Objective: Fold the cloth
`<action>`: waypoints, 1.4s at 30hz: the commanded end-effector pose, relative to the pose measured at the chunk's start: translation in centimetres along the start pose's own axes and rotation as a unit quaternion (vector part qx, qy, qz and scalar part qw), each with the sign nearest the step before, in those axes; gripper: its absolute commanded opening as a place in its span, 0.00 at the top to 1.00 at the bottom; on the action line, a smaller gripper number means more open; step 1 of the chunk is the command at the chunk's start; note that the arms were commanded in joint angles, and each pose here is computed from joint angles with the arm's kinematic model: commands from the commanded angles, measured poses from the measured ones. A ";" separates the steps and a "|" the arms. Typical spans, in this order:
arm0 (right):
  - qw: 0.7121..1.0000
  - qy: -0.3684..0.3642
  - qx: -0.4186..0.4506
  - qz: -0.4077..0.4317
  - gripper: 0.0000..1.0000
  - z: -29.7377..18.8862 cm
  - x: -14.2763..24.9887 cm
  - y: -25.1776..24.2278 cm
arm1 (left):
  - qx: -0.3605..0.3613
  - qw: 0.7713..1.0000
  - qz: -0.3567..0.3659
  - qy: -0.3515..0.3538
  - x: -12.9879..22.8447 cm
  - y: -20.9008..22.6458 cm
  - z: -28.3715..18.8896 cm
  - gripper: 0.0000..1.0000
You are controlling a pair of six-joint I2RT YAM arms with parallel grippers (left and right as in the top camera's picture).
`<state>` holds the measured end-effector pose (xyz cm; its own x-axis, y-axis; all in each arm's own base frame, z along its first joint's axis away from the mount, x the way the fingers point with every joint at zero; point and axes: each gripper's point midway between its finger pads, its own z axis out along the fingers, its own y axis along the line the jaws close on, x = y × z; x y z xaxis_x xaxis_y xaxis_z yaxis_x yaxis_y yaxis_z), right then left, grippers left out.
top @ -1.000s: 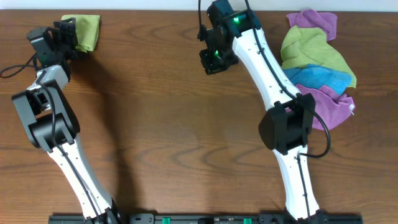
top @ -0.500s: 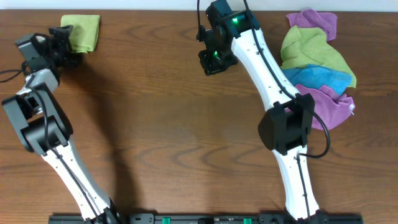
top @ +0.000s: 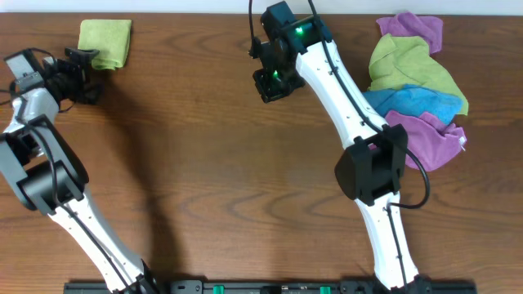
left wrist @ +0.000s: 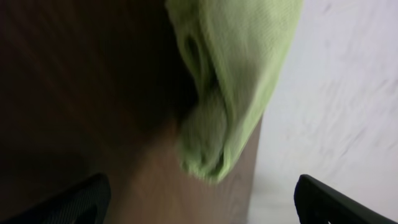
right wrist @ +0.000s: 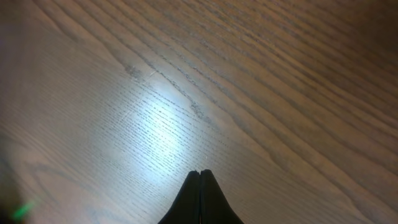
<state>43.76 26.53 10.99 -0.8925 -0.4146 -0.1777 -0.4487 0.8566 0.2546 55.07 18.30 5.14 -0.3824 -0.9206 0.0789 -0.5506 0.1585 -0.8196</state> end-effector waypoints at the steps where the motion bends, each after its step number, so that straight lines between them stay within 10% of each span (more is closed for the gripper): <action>1: 1.000 -0.030 -0.002 -0.009 0.99 -1.8 -1.2 0.8 | -0.020 0.992 0.119 -0.048 -0.5 -3.5 -4.1 0.05; 8: 0.994 -0.089 0.066 -0.011 0.98 -6.5 -3.1 -1.1 | -0.121 0.961 0.230 -0.098 2.1 -6.5 -12.2 0.05; 10: 0.991 -0.099 0.089 -0.025 0.50 -8.2 -3.2 -1.6 | -0.150 0.945 0.268 -0.109 3.9 -7.8 -15.2 0.04; 14: 0.989 -0.109 0.098 -0.027 0.01 -11.0 -2.5 -2.2 | -0.189 0.915 0.341 -0.105 9.2 -10.0 -19.6 0.05; 29: 0.966 -0.228 0.120 -0.003 0.01 -28.8 5.8 -1.7 | -0.125 0.805 0.574 -0.086 31.0 -13.0 -28.2 0.05; 42: 0.952 -0.247 0.178 -0.022 0.01 -29.0 19.0 -0.4 | -0.144 0.794 0.584 -0.088 32.6 -5.1 -31.1 0.05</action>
<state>28.12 10.86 35.50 -0.7177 -0.3359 -0.6101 -0.3855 0.9211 -0.0536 22.52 -1.78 30.56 -0.6409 -0.1381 -0.7551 -0.0466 0.9889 -0.1413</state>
